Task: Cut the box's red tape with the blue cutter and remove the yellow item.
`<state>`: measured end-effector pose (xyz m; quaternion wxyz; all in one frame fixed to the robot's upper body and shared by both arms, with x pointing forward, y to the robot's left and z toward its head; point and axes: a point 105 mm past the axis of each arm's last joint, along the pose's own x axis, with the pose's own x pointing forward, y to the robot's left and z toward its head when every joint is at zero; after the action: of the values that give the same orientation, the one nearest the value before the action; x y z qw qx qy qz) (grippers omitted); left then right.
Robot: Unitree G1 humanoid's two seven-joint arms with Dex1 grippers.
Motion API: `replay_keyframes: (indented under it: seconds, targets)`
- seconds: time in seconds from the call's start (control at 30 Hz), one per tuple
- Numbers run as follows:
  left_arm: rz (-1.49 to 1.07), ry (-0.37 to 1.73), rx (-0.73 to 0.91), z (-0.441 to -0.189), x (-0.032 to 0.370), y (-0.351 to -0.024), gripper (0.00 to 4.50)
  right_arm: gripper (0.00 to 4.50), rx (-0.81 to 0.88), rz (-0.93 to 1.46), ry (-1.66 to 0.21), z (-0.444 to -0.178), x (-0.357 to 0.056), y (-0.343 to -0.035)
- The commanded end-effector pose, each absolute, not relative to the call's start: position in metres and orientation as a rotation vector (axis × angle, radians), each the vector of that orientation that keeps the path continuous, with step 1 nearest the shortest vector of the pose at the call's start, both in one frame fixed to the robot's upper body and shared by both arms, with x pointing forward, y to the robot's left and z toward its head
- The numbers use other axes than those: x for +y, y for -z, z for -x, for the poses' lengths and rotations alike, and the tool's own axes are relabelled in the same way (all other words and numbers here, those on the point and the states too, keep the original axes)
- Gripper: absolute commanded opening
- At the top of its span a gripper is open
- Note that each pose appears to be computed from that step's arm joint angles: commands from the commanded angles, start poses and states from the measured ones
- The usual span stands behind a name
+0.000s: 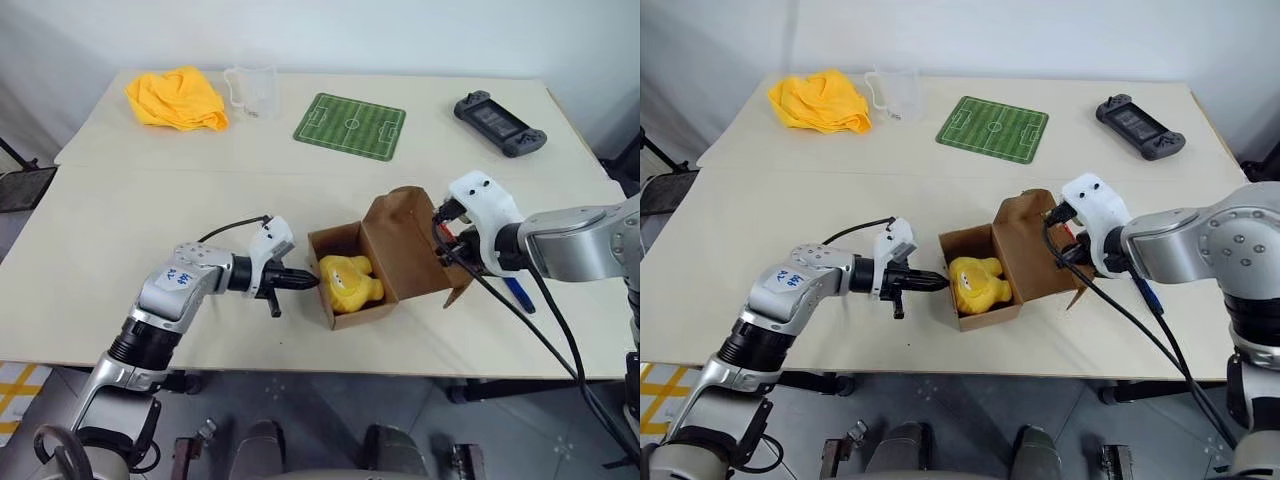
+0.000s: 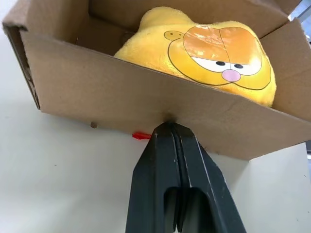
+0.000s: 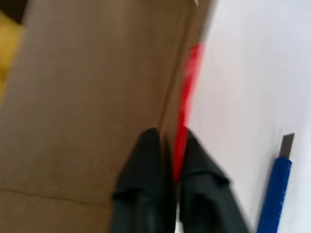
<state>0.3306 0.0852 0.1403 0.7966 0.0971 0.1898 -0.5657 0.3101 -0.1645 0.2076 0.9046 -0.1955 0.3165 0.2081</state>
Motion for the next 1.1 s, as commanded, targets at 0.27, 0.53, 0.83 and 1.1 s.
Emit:
replay_keyframes:
  seconds: [0.27,0.53,0.83,1.1]
  targets:
    - [-0.236,1.216,0.276,-0.333,0.100,-0.165,2.11,4.25,0.235,0.244,-0.536,-0.290,-0.180,-0.274]
    - [-0.292,1.162,0.211,-0.320,0.180,-0.170,4.48,4.50,-0.123,0.249,-0.728,-0.251,-0.212,-0.284]
    - [-0.254,0.903,0.246,-0.286,0.290,-0.144,4.48,4.50,-0.126,0.369,-1.077,-0.210,-0.197,-0.244]
    - [-0.189,0.963,0.125,-0.270,0.261,-0.185,4.48,4.50,-0.218,0.428,-1.082,-0.213,-0.191,-0.250]
